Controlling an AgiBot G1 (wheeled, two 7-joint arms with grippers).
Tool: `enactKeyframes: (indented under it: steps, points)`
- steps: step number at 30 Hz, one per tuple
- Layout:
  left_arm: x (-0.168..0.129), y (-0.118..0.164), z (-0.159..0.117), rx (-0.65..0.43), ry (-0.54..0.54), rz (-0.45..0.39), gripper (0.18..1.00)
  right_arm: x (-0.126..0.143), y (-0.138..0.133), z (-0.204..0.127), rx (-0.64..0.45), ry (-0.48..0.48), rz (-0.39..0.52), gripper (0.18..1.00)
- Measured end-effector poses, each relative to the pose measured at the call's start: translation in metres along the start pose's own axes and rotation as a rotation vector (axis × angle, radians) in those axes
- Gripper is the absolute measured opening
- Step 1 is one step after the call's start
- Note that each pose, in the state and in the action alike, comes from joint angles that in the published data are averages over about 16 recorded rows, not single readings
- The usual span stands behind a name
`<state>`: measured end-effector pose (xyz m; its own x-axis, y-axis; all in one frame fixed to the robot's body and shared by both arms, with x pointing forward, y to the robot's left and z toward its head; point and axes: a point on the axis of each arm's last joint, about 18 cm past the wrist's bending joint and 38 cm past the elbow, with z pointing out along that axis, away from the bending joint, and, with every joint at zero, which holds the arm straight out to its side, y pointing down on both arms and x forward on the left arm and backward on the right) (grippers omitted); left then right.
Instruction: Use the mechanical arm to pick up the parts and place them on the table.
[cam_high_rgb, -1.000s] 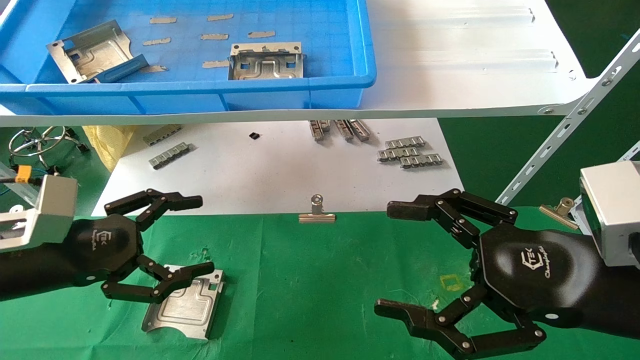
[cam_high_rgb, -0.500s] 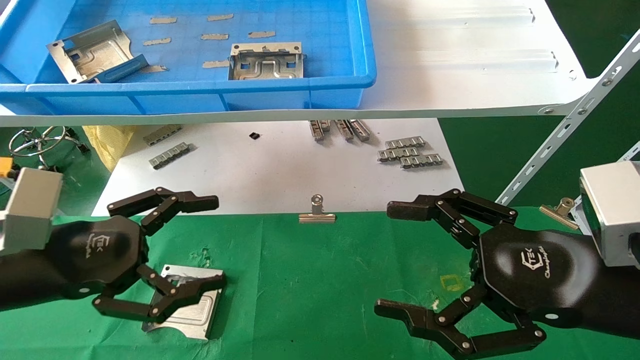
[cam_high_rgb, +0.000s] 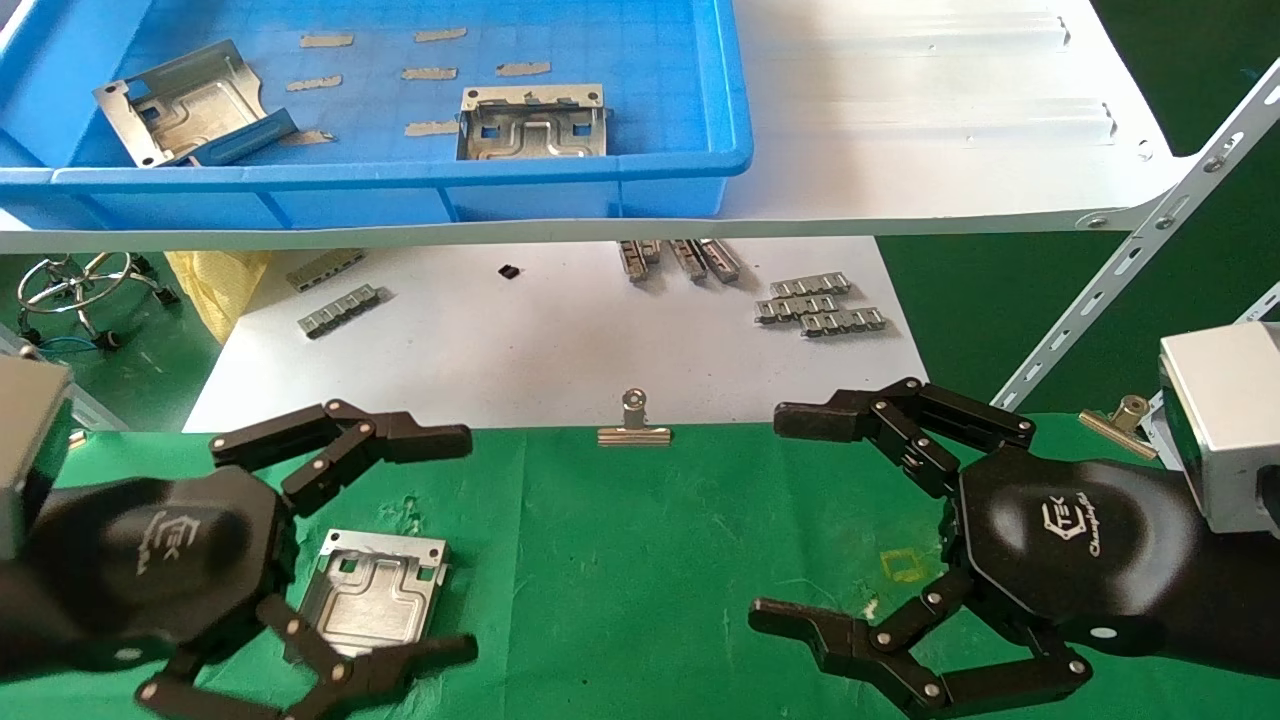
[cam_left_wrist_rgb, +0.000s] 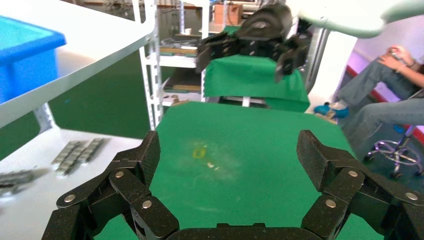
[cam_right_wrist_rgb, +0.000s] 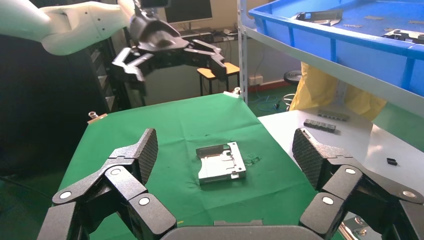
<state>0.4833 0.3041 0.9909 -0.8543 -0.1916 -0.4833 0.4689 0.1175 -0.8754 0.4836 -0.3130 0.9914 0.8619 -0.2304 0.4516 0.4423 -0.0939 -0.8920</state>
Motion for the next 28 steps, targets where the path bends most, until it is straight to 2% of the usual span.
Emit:
enactKeyframes:
  steps: [9, 28]
  points:
    - [0.0105, -0.0079, 0.0031, 0.008, 0.022, -0.001, 1.001, 0.0001, 0.0, 0.0, 0.0, 0.0, 0.0, 1.001]
    - [0.0081, -0.0062, 0.0023, 0.006, 0.016, -0.004, 1.001, 0.0001, 0.0001, -0.0001, 0.0, 0.0, 0.0, 1.001]
